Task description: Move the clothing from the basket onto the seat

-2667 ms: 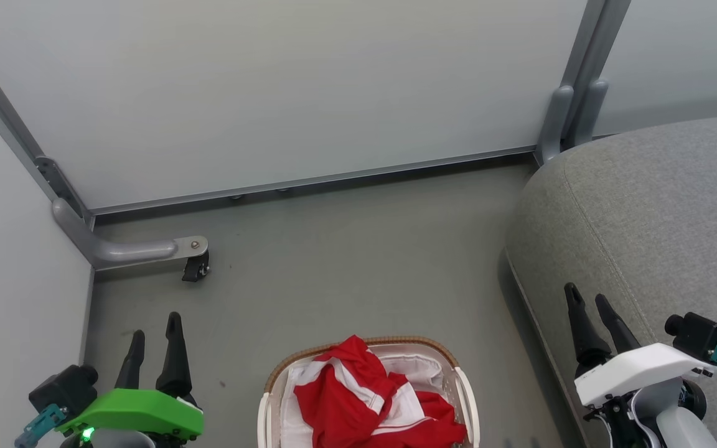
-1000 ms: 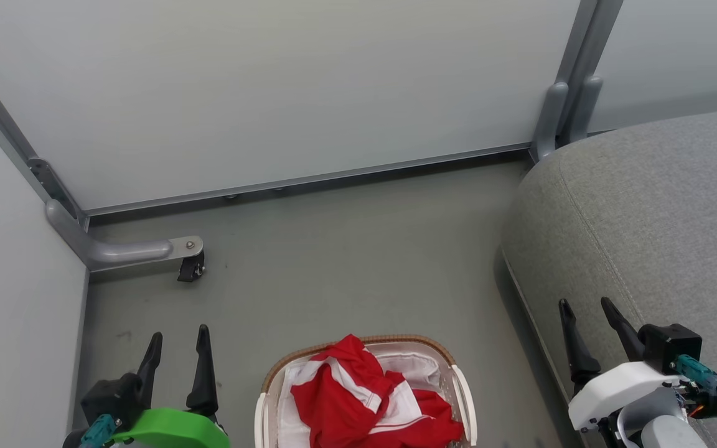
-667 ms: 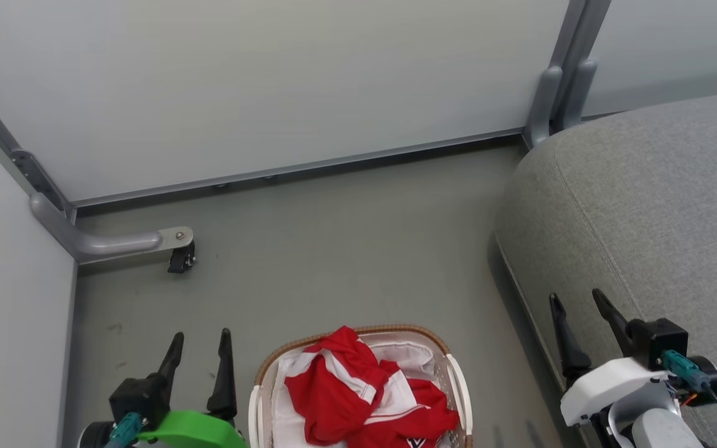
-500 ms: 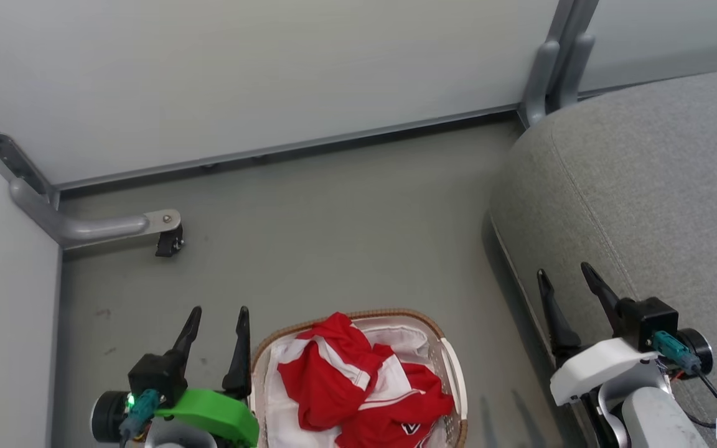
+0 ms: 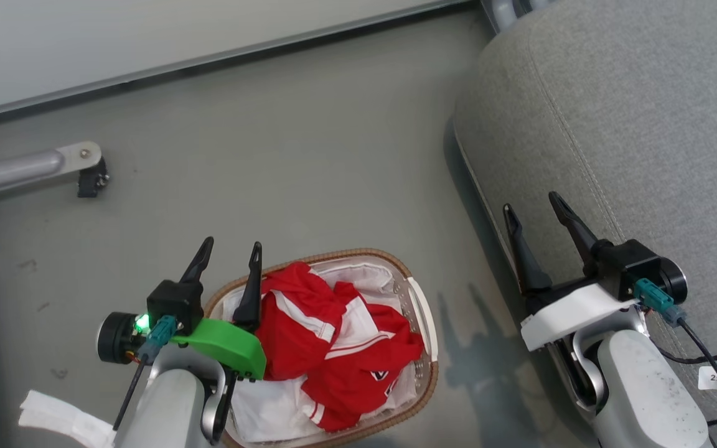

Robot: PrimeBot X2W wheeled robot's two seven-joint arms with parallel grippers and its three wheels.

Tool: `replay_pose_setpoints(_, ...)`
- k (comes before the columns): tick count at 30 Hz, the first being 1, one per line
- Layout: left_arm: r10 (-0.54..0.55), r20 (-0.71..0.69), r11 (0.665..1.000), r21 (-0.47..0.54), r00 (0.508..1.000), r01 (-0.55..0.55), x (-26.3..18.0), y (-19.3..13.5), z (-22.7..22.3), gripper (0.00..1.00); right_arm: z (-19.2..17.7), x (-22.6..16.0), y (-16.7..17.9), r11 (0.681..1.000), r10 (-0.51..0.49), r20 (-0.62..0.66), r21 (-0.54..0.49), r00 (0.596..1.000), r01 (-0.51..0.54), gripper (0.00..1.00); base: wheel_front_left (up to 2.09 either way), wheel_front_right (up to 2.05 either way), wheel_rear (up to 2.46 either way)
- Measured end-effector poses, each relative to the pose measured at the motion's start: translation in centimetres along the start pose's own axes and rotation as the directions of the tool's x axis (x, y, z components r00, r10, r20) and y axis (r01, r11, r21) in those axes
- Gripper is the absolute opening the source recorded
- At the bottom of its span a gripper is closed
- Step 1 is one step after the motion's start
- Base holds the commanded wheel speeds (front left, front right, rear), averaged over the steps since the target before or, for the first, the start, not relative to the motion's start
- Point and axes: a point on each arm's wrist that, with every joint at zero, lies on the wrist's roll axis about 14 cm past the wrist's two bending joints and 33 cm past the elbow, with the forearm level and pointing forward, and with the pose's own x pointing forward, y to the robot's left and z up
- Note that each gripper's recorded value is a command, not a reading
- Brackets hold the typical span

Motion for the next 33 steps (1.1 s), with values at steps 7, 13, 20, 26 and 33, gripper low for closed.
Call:
replay_pose_setpoints(7,-0.089,-0.107,0.996,0.000,0.990,0.089,3.5,-1.2,-4.0,1.00,-1.2,1.2,-0.9,1.000,-0.017,-0.019,0.021,1.000,0.017,1.00,0.00,0.00,0.00)
replay_pose_setpoints(13,-0.154,-0.202,0.987,0.011,0.967,0.160,5.8,-1.5,-7.7,1.00,-2.9,2.2,-1.4,0.999,-0.021,-0.054,0.026,0.998,0.022,1.00,0.00,0.00,0.00)
replay_pose_setpoints(20,-0.174,-0.321,0.983,0.001,0.931,0.184,7.3,-0.5,-12.7,1.00,-5.2,2.6,-2.0,0.999,-0.029,-0.106,0.029,0.994,0.033,1.00,0.00,0.00,0.00)
replay_pose_setpoints(26,-0.192,-0.431,0.979,-0.028,0.882,0.200,7.4,-0.5,-17.1,1.00,-7.1,2.5,-2.8,0.998,-0.046,-0.154,0.023,0.987,0.050,1.00,0.00,0.00,0.00)
replay_pose_setpoints(33,-0.218,-0.564,0.972,-0.049,0.797,0.232,5.7,-1.1,-21.9,1.00,-8.7,2.0,-3.8,0.997,-0.072,-0.200,0.010,0.977,0.076,1.00,0.00,0.00,0.00)
